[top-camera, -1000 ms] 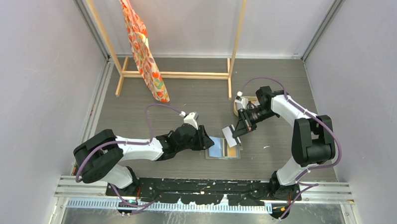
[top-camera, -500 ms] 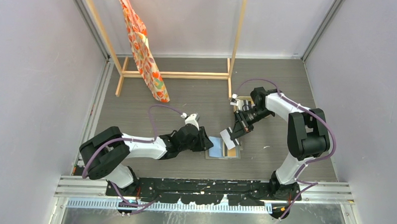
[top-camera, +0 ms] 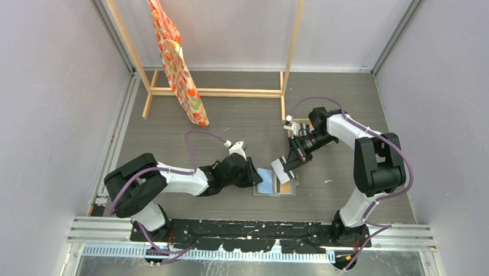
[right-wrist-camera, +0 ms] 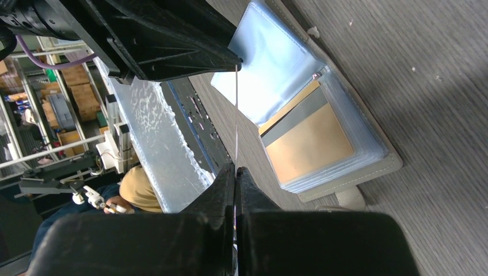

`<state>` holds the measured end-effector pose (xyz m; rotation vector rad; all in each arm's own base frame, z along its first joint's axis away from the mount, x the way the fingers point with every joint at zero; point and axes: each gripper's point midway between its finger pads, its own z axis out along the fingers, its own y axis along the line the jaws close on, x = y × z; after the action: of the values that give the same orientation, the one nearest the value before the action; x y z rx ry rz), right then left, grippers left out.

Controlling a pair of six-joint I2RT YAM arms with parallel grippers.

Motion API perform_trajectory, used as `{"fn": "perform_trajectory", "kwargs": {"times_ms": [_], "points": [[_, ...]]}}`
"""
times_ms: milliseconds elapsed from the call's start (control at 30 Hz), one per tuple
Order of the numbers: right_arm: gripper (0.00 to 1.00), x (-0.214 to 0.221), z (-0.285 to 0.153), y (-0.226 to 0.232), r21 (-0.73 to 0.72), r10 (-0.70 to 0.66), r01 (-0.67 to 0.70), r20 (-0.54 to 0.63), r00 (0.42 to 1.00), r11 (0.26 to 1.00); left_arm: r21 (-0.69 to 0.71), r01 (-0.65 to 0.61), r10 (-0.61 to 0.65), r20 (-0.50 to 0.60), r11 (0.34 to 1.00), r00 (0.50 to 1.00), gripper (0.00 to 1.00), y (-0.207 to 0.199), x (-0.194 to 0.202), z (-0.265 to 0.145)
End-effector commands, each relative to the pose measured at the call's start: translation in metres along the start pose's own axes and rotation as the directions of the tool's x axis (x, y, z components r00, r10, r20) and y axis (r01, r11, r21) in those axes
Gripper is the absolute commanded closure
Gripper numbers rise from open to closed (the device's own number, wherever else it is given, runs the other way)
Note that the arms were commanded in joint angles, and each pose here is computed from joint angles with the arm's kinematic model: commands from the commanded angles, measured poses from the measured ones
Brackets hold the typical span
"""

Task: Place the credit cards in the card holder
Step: Insert the credit card into the card holder.

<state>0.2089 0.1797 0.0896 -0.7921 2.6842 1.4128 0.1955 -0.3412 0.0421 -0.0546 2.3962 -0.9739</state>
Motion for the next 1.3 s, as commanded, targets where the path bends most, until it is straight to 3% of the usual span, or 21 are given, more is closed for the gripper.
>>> {"fn": "perform_trajectory", "kwargs": {"times_ms": [0,133,300,500,900,1267], "points": [[0.99,-0.008,-0.003,0.007,-0.016,-0.027,0.027,0.013,1.0,1.0,0.065,0.039,-0.043,0.048,0.997,0.998,0.79,-0.022,-0.014,0.006],[0.99,-0.01,-0.002,0.008,-0.028,-0.018,0.019,0.02,1.0,0.999,0.078,0.08,-0.088,0.108,0.994,0.99,0.99,-0.021,-0.024,0.007],[0.99,-0.016,0.001,0.011,-0.052,0.021,-0.019,0.049,0.999,0.998,0.122,0.182,-0.206,0.229,0.976,0.951,1.0,-0.012,-0.048,0.007],[0.99,-0.025,0.007,-0.002,-0.018,0.098,-0.097,0.092,0.991,0.995,0.204,0.267,-0.318,0.291,0.942,0.902,1.0,-0.011,-0.062,0.012],[0.99,-0.03,0.015,-0.043,0.121,0.169,-0.177,0.074,0.983,0.977,0.218,0.326,-0.374,0.236,0.92,0.897,0.96,0.011,-0.044,0.023],[0.99,-0.039,0.025,-0.046,0.132,0.19,-0.197,0.062,0.98,0.972,0.17,0.308,-0.339,0.211,0.936,0.917,0.96,0.015,-0.038,0.023]]}}
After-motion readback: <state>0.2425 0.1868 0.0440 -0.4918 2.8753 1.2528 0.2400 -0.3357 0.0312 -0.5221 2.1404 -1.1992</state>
